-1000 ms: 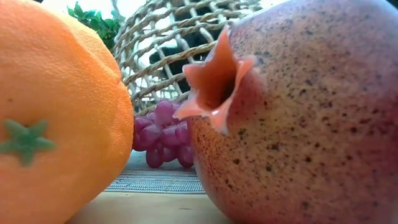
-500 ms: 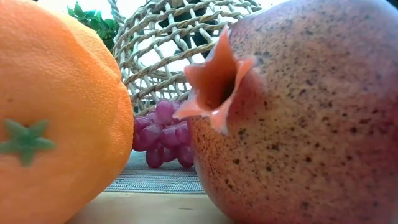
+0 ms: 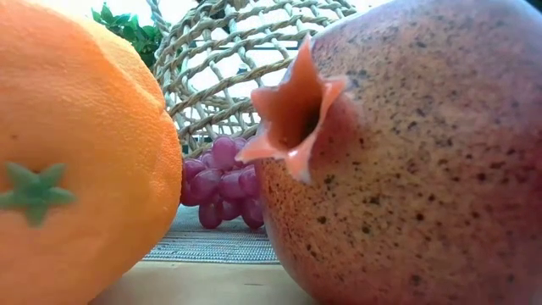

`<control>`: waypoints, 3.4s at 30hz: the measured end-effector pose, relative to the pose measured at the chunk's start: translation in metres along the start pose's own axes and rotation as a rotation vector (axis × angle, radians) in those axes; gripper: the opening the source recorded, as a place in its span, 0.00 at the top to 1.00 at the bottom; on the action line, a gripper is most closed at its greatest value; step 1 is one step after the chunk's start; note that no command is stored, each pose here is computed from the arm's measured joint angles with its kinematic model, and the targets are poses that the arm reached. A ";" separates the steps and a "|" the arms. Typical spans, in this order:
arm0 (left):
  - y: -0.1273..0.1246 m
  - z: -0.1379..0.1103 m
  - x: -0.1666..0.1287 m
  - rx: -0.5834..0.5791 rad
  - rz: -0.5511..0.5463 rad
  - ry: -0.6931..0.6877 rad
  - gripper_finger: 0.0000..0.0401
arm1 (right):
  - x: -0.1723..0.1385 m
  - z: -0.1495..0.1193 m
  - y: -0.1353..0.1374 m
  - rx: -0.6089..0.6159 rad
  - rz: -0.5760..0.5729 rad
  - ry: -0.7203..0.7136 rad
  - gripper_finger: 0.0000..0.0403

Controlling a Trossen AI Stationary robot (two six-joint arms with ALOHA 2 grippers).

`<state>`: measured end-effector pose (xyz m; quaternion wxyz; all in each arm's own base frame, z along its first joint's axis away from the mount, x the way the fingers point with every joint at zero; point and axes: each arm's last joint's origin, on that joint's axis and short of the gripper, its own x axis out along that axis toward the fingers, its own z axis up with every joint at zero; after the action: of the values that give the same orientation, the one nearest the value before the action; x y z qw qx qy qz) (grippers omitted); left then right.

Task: Build produce basket
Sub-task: Put the red apple into the basket

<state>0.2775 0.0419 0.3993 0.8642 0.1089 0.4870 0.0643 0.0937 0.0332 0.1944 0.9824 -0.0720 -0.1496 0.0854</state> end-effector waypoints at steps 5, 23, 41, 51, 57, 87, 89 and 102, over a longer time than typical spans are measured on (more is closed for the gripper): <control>0.002 -0.043 -0.002 -0.179 0.016 0.071 0.02 | 0.000 0.000 0.000 0.000 0.000 0.000 0.23; -0.040 -0.113 0.013 -0.476 -0.129 0.579 0.02 | 0.000 0.000 0.000 0.000 0.001 0.000 0.23; -0.136 -0.139 0.015 -0.443 -0.233 0.724 0.06 | 0.000 0.000 0.000 0.000 0.000 -0.002 0.23; -0.187 -0.148 0.008 -0.377 -0.172 0.603 0.07 | 0.000 0.000 0.000 0.001 -0.001 -0.003 0.23; -0.206 -0.171 0.030 -0.374 -0.178 0.595 0.07 | 0.000 0.000 0.000 0.000 -0.001 -0.003 0.23; -0.215 -0.227 0.073 -0.397 -0.153 0.737 0.07 | 0.000 0.000 0.000 0.000 -0.001 -0.002 0.23; -0.215 -0.227 0.072 -0.397 -0.156 0.740 0.07 | 0.000 0.000 0.000 0.000 0.000 -0.002 0.23; -0.217 -0.226 0.073 -0.379 -0.193 0.738 0.18 | 0.000 0.000 0.000 0.000 -0.001 -0.002 0.23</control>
<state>0.1227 -0.1236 0.1711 0.6388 -0.1283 0.7511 0.1061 0.0936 0.0332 0.1946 0.9823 -0.0718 -0.1507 0.0853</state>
